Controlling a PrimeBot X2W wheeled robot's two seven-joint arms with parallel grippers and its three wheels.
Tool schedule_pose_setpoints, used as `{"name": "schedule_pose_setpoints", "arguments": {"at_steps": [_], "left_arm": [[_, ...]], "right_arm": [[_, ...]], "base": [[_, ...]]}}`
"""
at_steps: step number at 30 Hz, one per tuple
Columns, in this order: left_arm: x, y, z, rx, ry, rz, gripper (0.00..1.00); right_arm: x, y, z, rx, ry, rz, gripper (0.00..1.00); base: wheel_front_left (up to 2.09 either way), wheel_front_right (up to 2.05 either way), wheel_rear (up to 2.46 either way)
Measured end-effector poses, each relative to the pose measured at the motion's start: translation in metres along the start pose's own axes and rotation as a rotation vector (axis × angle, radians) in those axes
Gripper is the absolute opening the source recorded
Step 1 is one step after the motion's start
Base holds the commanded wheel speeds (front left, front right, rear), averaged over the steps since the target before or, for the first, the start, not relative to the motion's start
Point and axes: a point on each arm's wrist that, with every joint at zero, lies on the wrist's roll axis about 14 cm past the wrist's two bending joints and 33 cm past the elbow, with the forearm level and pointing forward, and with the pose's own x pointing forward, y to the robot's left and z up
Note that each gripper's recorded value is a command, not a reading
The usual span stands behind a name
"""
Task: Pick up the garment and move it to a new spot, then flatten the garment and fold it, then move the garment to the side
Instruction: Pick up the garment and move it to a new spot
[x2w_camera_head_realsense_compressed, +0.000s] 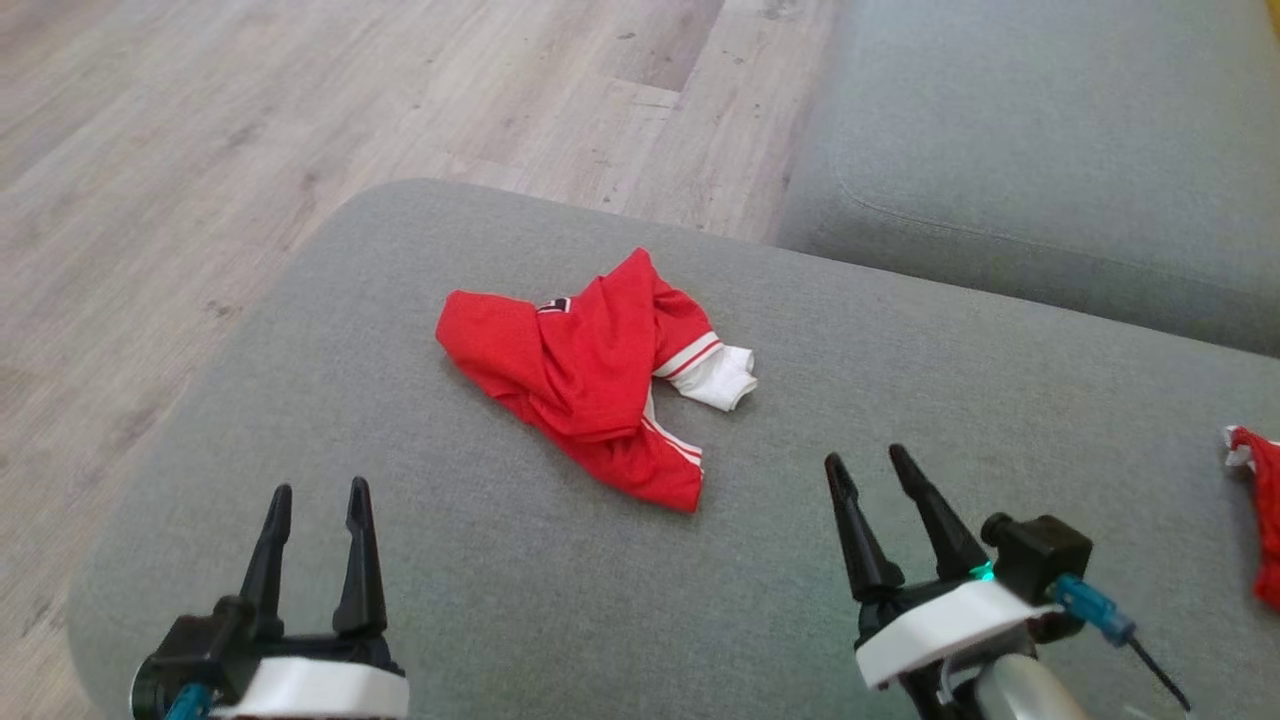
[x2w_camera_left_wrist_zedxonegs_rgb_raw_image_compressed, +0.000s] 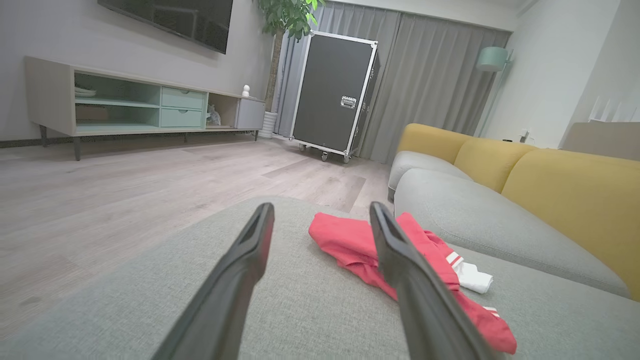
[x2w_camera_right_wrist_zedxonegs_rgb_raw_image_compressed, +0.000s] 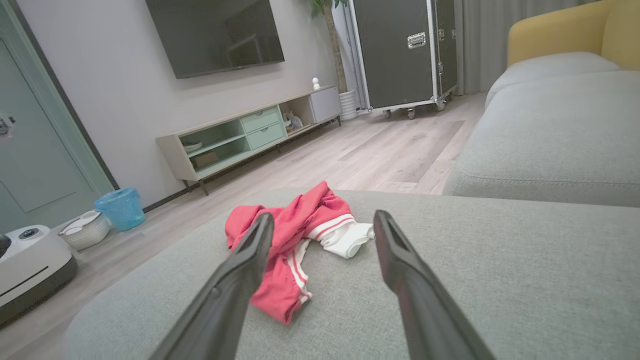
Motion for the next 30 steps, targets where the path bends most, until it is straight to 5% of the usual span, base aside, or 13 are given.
{"name": "schedule_pose_setpoints", "arguments": {"at_steps": [8, 13, 18, 30], "left_arm": [[0.003, -0.005, -0.011, 0.048, 0.059, -0.043, 1.0], [0.018, -0.051, -0.048, 0.245, 0.296, -0.304, 1.0], [0.045, -0.092, -0.062, 0.335, 0.421, -0.506, 1.0], [0.09, -0.112, -0.122, 0.518, 0.636, -0.674, 1.0]], "right_arm": [[-0.002, -0.006, -0.006, 0.022, 0.014, -0.017, 1.0], [-0.002, -0.027, -0.013, 0.041, 0.025, -0.072, 1.0], [0.004, -0.048, -0.013, 0.046, 0.02, -0.115, 1.0], [0.002, -0.108, -0.017, 0.063, 0.009, -0.258, 1.0]], "base": [[0.0, 0.0, 0.0], [0.0, 0.0, 0.0], [0.0, 0.0, 0.0], [0.0, 0.0, 0.0]]}}
